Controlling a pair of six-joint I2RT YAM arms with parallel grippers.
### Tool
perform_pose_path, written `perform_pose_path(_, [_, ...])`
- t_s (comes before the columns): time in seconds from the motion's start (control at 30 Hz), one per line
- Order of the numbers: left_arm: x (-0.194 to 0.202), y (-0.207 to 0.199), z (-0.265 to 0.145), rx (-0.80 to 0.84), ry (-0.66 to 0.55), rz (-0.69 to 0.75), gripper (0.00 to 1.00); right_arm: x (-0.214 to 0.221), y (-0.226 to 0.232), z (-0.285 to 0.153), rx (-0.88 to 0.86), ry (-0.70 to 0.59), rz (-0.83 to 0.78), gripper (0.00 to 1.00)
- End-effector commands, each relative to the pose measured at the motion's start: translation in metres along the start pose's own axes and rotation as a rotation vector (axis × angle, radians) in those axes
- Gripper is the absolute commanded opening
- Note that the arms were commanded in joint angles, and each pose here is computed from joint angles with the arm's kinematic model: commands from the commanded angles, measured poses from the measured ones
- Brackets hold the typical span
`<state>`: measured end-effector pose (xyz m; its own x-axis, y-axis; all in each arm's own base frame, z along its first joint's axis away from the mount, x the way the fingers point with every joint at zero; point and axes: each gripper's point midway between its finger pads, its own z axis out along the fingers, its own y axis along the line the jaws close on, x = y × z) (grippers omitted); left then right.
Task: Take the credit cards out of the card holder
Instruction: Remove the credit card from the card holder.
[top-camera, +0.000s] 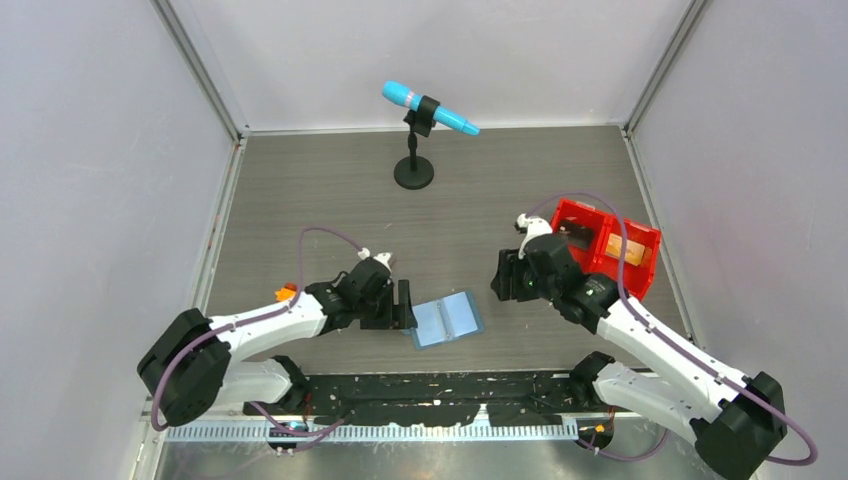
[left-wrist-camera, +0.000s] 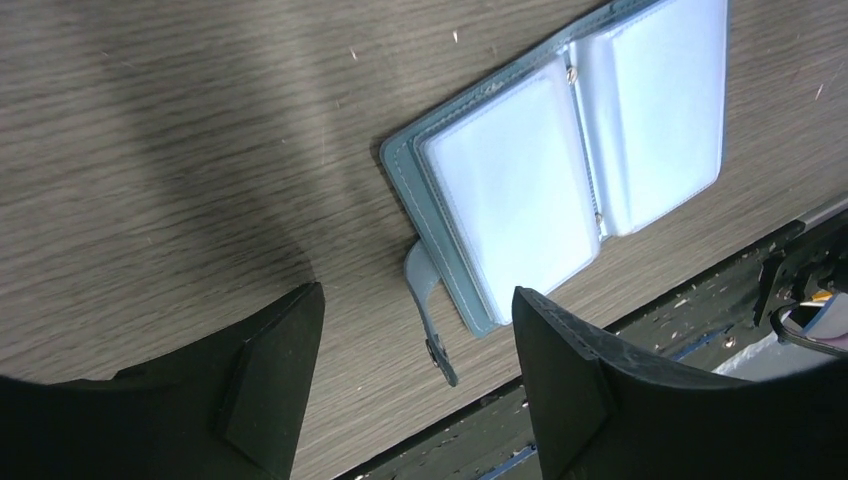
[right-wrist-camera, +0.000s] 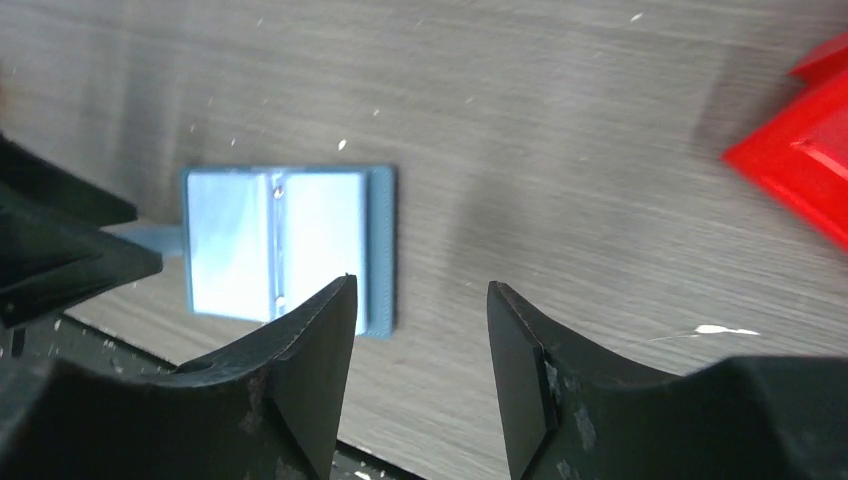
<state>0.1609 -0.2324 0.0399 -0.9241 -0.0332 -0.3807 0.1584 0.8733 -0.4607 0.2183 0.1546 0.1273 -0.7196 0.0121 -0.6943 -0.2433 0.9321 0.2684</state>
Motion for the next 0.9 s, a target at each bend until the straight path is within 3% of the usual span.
perform_pose_path(0.0, [0.002, -0.012, 0.004, 0.079, -0.003, -0.029, 0.69, -0.007, 0.031, -0.001, -0.079, -0.079, 0.069, 0.58])
perform_pose_path(0.13, [0.004, -0.011, 0.005, 0.098, -0.01, -0.027, 0.57, 0.004, 0.049, 0.004, -0.148, -0.094, 0.078, 0.59])
perform_pose_path(0.23, [0.003, -0.015, 0.004, 0.122, -0.013, -0.014, 0.38, 0.013, 0.056, 0.01, -0.155, -0.074, 0.072, 0.65])
perform_pose_path(0.47, [0.0, -0.026, -0.009, 0.188, -0.044, 0.009, 0.0, 0.024, 0.081, 0.011, -0.223, -0.076, 0.046, 0.67])
perform_pose_path(0.87, [-0.005, -0.046, -0.031, 0.338, -0.122, 0.032, 0.0, 0.046, 0.143, 0.031, -0.335, -0.008, -0.025, 0.73])
